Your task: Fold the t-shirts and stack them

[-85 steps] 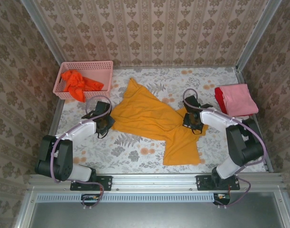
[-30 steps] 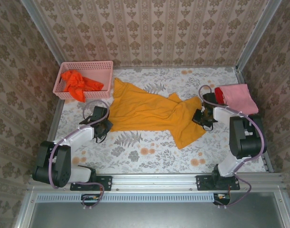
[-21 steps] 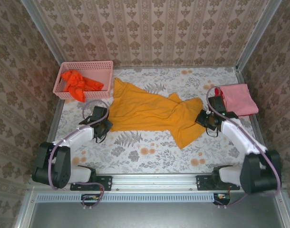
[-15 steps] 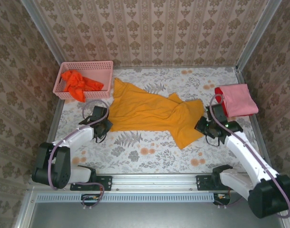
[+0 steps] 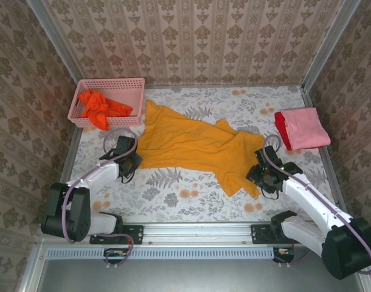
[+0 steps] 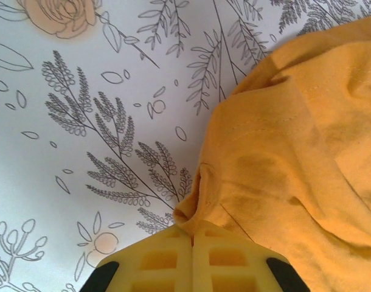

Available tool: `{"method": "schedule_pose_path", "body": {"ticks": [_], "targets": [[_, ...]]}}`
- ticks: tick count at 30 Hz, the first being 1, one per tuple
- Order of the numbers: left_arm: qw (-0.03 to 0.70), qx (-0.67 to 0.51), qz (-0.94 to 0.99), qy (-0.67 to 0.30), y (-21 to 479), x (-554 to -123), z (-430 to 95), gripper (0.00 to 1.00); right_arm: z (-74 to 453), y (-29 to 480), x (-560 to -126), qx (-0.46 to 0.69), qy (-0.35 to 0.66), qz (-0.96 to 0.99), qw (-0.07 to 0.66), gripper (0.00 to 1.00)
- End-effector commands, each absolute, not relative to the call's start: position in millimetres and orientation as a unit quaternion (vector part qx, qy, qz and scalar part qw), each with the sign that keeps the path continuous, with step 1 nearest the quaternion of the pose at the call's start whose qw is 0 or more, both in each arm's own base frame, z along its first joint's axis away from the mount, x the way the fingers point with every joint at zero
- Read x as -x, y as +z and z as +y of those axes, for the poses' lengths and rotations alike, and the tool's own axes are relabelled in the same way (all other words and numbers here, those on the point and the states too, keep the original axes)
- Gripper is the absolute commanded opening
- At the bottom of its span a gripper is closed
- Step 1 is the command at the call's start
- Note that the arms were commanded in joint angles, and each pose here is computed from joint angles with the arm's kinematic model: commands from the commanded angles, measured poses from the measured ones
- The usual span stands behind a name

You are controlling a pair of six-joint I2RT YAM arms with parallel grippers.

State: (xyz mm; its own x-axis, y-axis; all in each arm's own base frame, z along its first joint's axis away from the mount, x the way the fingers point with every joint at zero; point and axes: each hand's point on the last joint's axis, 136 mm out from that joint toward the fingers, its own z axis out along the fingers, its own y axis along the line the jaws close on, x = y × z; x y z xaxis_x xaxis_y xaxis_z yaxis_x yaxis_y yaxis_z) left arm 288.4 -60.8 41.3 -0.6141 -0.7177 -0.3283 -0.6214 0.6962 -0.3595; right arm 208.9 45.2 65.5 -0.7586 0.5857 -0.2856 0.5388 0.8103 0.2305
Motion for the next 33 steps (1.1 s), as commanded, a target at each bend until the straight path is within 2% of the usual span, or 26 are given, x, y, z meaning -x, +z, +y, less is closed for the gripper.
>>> {"method": "schedule_pose_path", "body": {"ticks": [1,13,18,26,31,33], "targets": [[0.232,0.383,0.889,-0.098,42,-283,-52,0.0,35,84,-238,-0.265,0.071,0.933,0.232,0.6],[0.232,0.388,0.886,-0.104,44,-282,-50,0.0,46,38,-242,-0.285,0.13,0.939,0.141,0.49],[0.239,0.393,0.882,-0.103,47,-279,-47,0.0,51,17,-235,-0.28,0.12,0.948,0.097,0.46],[0.236,0.396,0.881,-0.104,44,-277,-47,0.0,44,14,-235,-0.268,0.084,0.957,0.074,0.41],[0.234,0.4,0.881,-0.1,43,-275,-45,0.0,44,8,-234,-0.259,0.073,0.962,0.05,0.22],[0.233,0.402,0.88,-0.099,41,-273,-45,0.0,45,8,-236,-0.257,0.074,0.962,0.049,0.04]]}}
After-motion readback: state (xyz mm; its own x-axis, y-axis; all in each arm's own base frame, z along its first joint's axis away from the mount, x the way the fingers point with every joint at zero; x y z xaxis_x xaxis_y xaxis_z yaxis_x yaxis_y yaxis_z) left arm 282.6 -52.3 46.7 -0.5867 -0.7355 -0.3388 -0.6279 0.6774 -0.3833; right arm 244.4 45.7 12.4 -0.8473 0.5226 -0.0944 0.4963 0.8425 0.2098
